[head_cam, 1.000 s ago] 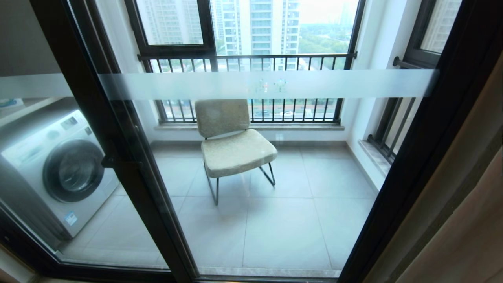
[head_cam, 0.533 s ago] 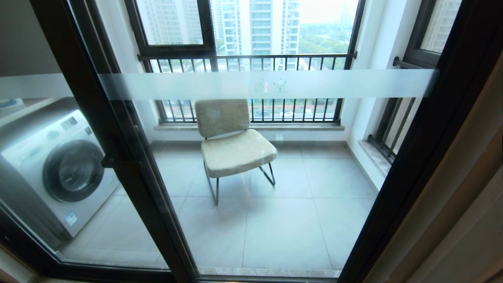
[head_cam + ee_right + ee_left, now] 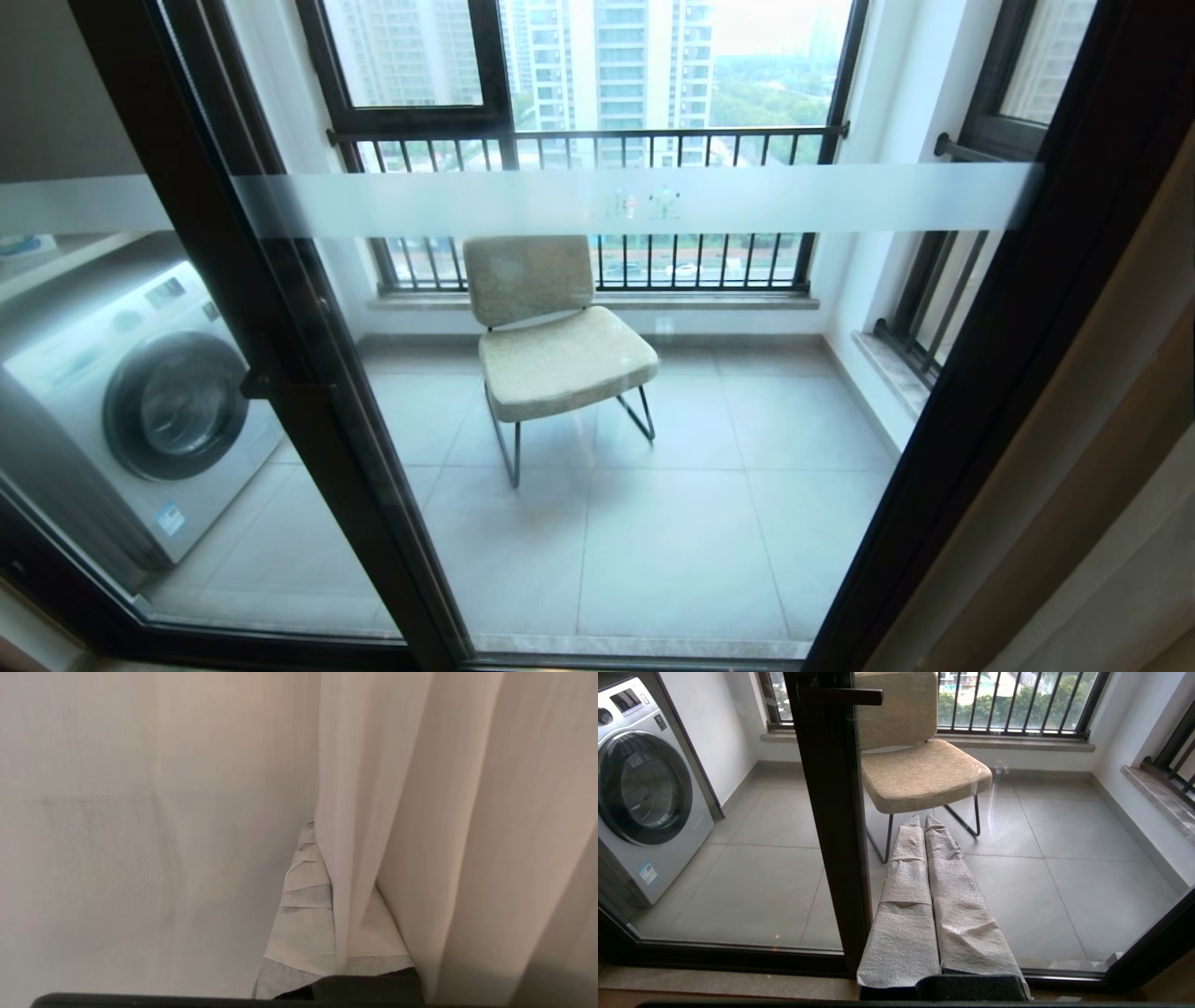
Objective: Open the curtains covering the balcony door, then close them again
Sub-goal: Pull the inner curtains open on both sides, then close the inner curtains on both sides
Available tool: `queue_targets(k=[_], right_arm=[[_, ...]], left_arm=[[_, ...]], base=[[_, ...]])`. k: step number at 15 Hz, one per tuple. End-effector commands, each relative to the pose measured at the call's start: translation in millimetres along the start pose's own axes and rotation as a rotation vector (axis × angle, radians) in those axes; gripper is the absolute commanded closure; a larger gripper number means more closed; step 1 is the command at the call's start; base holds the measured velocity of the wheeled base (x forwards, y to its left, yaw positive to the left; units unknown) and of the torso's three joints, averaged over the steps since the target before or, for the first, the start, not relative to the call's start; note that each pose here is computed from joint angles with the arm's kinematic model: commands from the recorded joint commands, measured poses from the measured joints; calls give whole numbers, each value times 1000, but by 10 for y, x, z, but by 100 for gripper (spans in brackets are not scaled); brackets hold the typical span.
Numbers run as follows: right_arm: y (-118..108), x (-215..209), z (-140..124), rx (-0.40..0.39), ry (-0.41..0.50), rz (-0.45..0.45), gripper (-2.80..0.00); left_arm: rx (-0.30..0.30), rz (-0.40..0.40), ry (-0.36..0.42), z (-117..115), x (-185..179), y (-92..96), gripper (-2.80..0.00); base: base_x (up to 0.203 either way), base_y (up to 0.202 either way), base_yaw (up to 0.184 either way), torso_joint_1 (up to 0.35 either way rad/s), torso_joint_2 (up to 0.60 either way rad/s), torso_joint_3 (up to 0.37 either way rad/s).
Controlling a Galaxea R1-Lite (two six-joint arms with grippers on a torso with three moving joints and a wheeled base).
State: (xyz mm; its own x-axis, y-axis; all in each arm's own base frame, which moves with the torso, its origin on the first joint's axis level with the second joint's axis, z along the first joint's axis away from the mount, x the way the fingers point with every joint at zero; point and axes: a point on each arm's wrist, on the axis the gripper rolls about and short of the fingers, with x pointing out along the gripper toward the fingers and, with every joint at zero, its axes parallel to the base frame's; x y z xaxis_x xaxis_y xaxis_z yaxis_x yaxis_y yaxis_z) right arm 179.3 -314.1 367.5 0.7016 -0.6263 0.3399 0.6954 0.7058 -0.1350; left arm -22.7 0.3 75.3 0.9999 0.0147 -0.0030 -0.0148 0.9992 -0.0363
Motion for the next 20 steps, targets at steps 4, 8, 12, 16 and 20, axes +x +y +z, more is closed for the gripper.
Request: queue_targets(k=[4,8,12,16,20], right_arm=[[234,-381,426,71,-59,241,0],[407,-613,492,104,-43,350,0],[453,-669,521,109,-44,365,0],[476,-761,493,112,-33,363,-280],[498,-1041,533,101,-34,337,-280]], left_arm=[[0,1,0,0,0,0,0],[0,2,0,0,0,0,0],[0,2,0,0,0,0,0],[0,1,0,0,0,0,0],[0,1,0,0,0,0,0]], base=[[0,0,0,0,0,0],[0,0,0,0,0,0],[0,0,0,0,0,0],[0,0,0,0,0,0],[0,0,0,0,0,0]])
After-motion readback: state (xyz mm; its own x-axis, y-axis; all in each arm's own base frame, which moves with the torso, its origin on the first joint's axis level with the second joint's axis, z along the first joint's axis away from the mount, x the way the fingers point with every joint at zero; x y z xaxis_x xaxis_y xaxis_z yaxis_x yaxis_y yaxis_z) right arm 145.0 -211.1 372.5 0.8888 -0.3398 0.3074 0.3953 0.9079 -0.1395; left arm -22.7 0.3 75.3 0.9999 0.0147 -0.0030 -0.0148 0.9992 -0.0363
